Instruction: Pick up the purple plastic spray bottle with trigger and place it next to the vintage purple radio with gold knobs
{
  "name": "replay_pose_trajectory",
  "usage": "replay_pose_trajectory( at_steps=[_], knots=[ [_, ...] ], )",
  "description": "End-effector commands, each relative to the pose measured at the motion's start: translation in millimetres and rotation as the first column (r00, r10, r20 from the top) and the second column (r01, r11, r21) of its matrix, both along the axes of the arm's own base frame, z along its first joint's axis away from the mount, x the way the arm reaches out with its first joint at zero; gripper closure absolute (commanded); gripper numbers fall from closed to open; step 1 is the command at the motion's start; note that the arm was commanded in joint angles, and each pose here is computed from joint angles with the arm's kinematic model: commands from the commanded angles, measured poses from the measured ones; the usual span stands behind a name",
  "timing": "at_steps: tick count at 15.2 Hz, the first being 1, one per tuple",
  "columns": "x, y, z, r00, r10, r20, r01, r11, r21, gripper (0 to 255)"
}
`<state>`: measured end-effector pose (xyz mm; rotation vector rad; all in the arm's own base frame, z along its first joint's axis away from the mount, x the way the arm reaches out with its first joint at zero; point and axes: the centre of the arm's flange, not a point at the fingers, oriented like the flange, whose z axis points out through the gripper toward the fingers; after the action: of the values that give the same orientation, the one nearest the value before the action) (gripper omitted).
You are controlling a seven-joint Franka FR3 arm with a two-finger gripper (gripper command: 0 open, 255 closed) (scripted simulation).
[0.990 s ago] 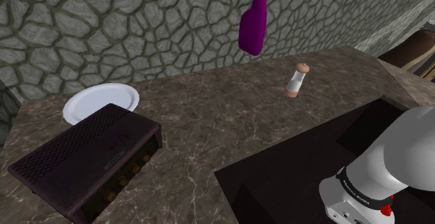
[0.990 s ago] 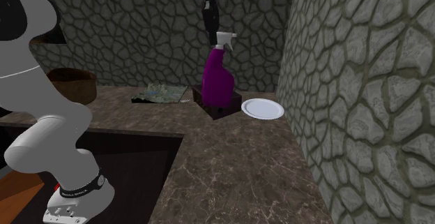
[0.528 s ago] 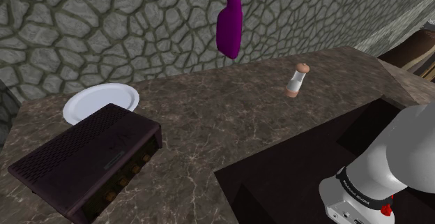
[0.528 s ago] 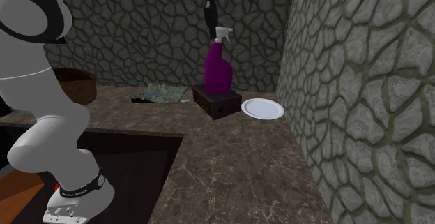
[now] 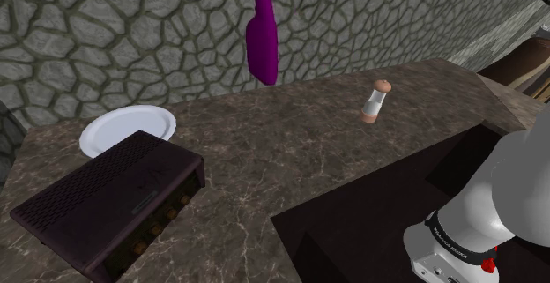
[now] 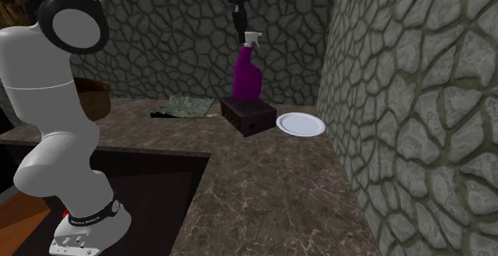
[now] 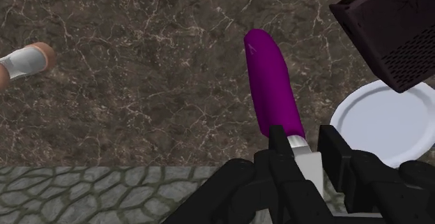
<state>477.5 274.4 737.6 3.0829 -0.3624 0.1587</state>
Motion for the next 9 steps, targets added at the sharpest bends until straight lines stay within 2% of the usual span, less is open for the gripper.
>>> replay_pose_trajectory(
  at_steps=[1,9],
  knots=[
    [0.3,3.6,-9.3,1.000,-0.001,0.001,0.001,1.000,0.000,255],
    [0.3,3.6,-51.6,1.000,-0.001,0.001,0.001,1.000,0.000,255]
  ],
)
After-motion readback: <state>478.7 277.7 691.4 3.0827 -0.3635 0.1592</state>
